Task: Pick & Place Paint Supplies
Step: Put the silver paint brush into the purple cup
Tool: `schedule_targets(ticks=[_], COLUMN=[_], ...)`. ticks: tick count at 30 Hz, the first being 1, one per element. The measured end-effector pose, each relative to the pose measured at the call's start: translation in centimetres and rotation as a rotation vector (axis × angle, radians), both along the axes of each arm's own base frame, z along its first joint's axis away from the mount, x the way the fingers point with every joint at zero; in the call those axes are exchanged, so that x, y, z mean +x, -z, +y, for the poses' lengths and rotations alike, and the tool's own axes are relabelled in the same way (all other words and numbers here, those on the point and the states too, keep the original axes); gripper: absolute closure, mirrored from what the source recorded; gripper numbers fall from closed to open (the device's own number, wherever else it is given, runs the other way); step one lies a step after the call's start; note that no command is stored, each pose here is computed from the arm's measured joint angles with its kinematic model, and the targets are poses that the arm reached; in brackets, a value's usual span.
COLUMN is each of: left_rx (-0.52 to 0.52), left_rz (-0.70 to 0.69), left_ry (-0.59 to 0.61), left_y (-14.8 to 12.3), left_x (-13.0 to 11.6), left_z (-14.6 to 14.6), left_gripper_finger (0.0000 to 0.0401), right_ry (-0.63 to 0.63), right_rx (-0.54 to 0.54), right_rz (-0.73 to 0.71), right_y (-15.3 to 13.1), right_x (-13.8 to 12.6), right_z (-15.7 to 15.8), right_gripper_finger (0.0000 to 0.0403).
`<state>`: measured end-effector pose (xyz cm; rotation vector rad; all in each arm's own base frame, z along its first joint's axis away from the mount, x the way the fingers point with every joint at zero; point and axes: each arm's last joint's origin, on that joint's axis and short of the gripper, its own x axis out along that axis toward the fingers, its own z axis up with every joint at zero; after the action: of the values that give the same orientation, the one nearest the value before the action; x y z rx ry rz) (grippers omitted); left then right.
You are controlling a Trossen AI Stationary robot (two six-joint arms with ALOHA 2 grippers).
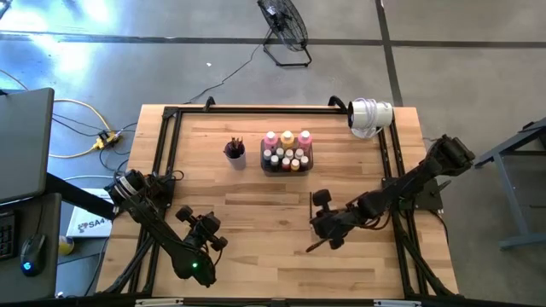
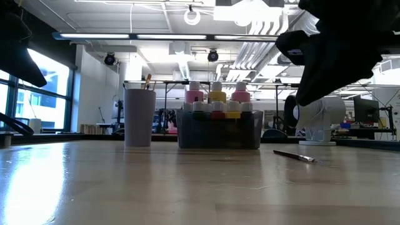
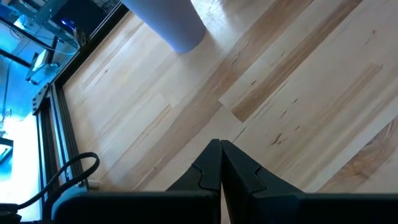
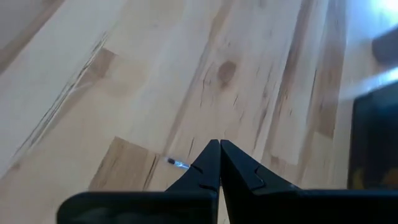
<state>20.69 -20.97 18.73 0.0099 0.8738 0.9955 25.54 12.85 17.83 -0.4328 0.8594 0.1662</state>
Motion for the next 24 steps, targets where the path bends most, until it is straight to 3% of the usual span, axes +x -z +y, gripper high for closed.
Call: schedule_targets(ticks=[8, 24], left_rx=[0.002, 0.028], left_rz=[0.003, 0.050], left_ry=[0.004, 0.058], left_y=[0.0, 0.0], left_x=[0.0, 0.0], left_z=[0.0, 0.0], left_gripper_finger=[0.0401, 0.0401], right_ry=[-0.151, -0.202], right_rx=[-0.086, 0.125], right_rz=[-0.044, -0.178], right_y=[-0.4, -1.6], right_x=[0.6, 2.9], right_z=[0.0, -1.7], right_gripper_finger=[0.0401, 0.0401])
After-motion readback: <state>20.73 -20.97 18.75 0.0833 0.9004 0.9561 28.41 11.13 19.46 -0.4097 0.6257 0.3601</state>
